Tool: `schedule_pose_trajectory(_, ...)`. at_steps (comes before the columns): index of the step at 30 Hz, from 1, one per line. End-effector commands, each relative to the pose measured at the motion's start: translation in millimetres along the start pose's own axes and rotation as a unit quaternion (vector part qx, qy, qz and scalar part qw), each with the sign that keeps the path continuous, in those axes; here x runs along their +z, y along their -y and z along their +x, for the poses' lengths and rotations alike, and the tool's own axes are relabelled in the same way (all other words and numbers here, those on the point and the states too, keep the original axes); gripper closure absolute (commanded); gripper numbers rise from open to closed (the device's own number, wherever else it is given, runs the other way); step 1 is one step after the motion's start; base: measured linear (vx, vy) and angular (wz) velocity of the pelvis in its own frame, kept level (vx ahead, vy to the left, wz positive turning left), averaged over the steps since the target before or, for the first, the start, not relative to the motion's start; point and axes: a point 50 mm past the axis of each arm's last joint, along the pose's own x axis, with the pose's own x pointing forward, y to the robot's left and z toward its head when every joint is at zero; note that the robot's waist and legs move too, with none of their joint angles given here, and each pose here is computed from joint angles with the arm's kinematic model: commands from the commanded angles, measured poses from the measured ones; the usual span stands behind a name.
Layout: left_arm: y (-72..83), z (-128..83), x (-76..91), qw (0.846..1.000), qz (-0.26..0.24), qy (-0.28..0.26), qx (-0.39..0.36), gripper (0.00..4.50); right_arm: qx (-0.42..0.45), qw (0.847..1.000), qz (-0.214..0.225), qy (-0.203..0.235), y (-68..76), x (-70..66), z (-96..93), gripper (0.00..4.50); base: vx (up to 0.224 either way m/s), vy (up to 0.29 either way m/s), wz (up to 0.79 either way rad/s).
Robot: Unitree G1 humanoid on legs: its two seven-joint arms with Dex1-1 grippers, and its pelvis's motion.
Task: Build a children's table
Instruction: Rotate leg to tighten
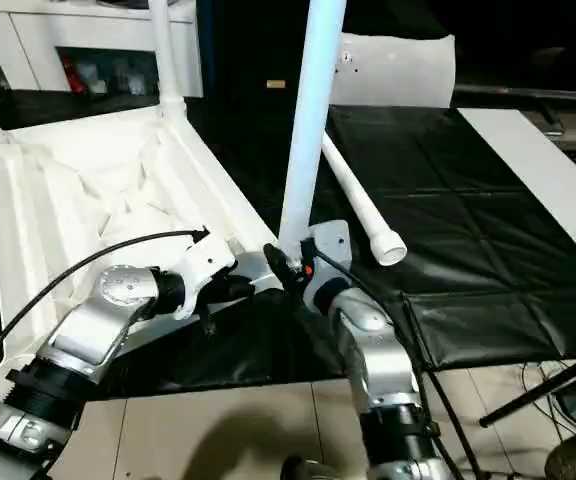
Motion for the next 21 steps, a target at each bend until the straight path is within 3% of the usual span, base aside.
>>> schedule_pose_trajectory(1, 0.0, 0, 2.7, 0.999, 0.03, 0.018, -0.022, 4.5, 0.055, 0.998, 0.009, 0.012, -8.1, 0.2, -4.7, 0.81, 0.0, 0.0, 0.0)
schedule_pose_trajectory(7, -11.8, -6, 4.0, 0.999, 0.02, 0.044, 0.023, 4.5, 0.077, 0.996, 0.019, 0.042, 4.2, 8.3, -27.4, 0.26, 0.0, 0.0, 0.0)
schedule_pose_trajectory(8, -11.5, -9, 8.8, 0.997, 0.003, 0.074, 0.012, 4.5, 0.078, 0.996, 0.005, 0.041, 6.0, 8.1, -35.3, 0.26, 0.055, -0.043, 0.04)
schedule_pose_trajectory(10, -10.3, -11, 13.4, 0.995, -0.014, 0.102, 0.002, 4.06, 0.083, 0.996, 0.006, 0.042, 6.7, 8.6, -42.8, 0.11, 0.055, -0.038, 0.01)
schedule_pose_trajectory(13, -7.0, -14, 18.8, 0.991, -0.022, 0.133, -0.011, 3.84, 0.093, 0.995, 0.01, 0.044, 6.2, 9.3, -53.1, 0.0, 0.0, 0.0, 0.0)
schedule_pose_trajectory(16, -5.9, -19, 21.1, 0.988, -0.026, 0.153, -0.008, 3.52, 0.126, 0.992, 0.008, 0.016, 1.9, 4.8, -69.8, 0.0, 0.0, 0.0, 0.0)
schedule_pose_trajectory(21, -12.9, -29, 19.5, 0.987, -0.033, 0.156, 0.032, 3.07, 0.151, 0.988, -0.005, -0.016, -5.1, -2.1, -76.9, 0.0, -0.01, 0.0, -0.01)
